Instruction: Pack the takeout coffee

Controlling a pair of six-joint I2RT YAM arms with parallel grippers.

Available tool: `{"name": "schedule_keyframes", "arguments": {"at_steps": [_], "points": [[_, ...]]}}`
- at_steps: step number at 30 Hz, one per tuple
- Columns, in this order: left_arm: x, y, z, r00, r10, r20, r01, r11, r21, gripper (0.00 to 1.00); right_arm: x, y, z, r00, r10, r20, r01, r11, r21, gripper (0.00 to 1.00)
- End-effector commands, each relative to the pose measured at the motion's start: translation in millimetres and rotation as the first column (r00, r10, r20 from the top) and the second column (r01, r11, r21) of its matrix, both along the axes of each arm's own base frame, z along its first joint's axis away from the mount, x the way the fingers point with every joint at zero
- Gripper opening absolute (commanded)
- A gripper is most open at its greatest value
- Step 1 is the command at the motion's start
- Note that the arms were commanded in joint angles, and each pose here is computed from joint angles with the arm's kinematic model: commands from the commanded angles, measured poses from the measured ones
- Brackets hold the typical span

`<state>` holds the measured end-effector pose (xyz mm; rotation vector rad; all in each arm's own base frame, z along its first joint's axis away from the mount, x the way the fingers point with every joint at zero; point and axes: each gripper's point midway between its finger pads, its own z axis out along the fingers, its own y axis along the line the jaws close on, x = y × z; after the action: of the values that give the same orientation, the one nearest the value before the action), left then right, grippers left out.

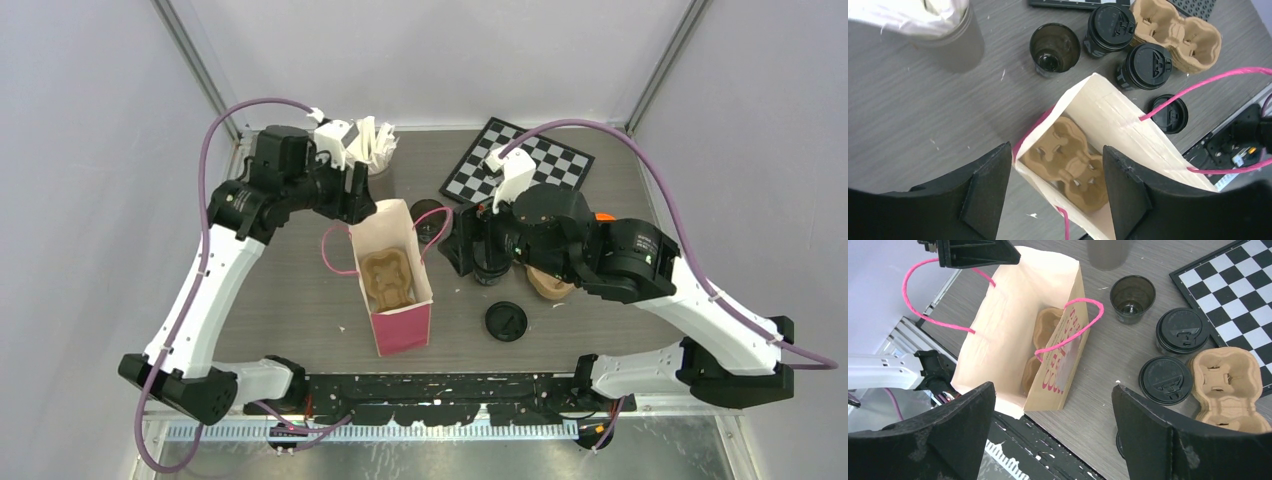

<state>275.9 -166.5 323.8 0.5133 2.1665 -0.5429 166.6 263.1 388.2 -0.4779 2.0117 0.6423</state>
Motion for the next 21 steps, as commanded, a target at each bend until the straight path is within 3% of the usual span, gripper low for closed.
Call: {"name": "schedule_keyframes", "arguments": {"at_steps": [1,8,12,15,21], "points": [[19.9,-19.2,20.7,0.978,-0.148,0.146,0.149,0.989,0.008,0.68,4.3,-0.5,16.4,0.998,-0.002,0.055,0.001,1.0,0.015,0.9],[28.6,-21.8,-10.3,0.977,-0.2,0.07,0.195,0.978,0.074,0.66,5.8,-10.3,16.8,0.997,-0.011,0.083,0.012,1.0,-0.016,0.91],[32.0,-22.0,-20.8,0.978,-0.199,0.061,0.194,0.977,0.083,0.57,8.8,-13.3,19.2,0.994,-0.014,0.11,0.018,0.999,-0.032,0.92],[29.7,-21.3,-21.9,0.978,-0.199,0.057,0.194,0.977,0.082,0.45,13.3,-16.6,20.0,0.992,-0.043,0.122,0.048,0.998,-0.039,0.95],[17.2,-14.3,-5.2,0.986,-0.148,0.076,0.144,0.988,0.049,0.09,18.8,-23.4,16.3,0.987,-0.112,0.112,0.116,0.993,-0.03,0.97]]}}
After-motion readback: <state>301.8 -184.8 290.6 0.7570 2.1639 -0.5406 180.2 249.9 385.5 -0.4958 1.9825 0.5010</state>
